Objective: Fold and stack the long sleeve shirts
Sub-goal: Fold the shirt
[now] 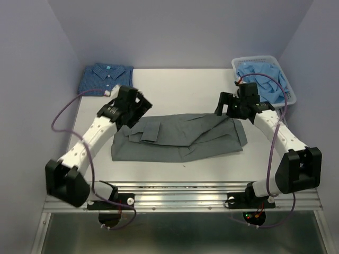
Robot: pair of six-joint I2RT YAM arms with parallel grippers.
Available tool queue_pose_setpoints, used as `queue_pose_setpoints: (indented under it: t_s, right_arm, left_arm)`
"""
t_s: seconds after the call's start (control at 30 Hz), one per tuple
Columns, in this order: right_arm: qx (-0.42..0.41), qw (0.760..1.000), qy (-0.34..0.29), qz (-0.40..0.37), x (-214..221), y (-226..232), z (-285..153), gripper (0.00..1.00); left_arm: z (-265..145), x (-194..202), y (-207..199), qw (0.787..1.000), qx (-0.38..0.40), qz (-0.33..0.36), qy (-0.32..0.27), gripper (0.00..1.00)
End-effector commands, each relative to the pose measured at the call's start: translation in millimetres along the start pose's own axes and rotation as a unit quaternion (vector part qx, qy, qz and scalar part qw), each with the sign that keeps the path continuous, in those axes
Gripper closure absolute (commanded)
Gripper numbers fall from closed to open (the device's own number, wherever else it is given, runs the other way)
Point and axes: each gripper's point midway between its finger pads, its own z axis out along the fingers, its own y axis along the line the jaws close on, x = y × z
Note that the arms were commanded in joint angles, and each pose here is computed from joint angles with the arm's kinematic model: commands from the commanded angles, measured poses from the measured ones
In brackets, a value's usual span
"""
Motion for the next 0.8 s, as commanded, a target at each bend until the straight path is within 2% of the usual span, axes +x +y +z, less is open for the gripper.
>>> queue_pose_setpoints:
  t_s: [0.0,0.07,0.1,0.13,0.23,0.27,0.37,0.5,0.63,0.77]
  right_arm:
    - [-0.071,0.995,0.002,-0.068,6,50,-2,0.00]
    - [-0.110,0.991,0.018,-0.079,20,72,-2,0.00]
    - [-0.110,0.991,0.021,-0.073,22,72,2,0.00]
    - [-0.114,0.991,0.025,-0.071,26,76,5,0.00]
    - [-0.109,0.993,0.031,-0.046,28,76,20,0.00]
    - [-0.108,0.993,0.016,-0.040,19,78,25,0.00]
    - [-0.104,0.994,0.022,-0.009,15,82,44,0.00]
    - [-0.110,0.993,0.032,0.016,19,85,68,0.00]
    - [-0.096,0.994,0.044,0.011,24,79,94,0.00]
    - [-0.077,0.995,0.058,0.010,28,72,119,0.00]
  left_arm:
    - [12,29,-20,0.977,-0.079,0.197,0.038,0.01]
    - [30,45,-46,0.966,-0.078,0.244,0.045,0.01]
    - [45,61,-57,0.961,-0.062,0.261,0.062,0.01]
    - [46,84,-69,0.956,-0.031,0.274,0.102,0.01]
    - [63,113,-89,0.946,0.023,0.284,0.152,0.01]
    - [66,117,-89,0.946,0.020,0.283,0.155,0.01]
    - [77,128,-82,0.944,0.011,0.286,0.165,0.01]
    - [94,156,-55,0.937,0.008,0.278,0.212,0.01]
    - [113,147,-36,0.944,-0.043,0.274,0.176,0.01]
    - [125,139,-35,0.952,-0.049,0.258,0.155,0.01]
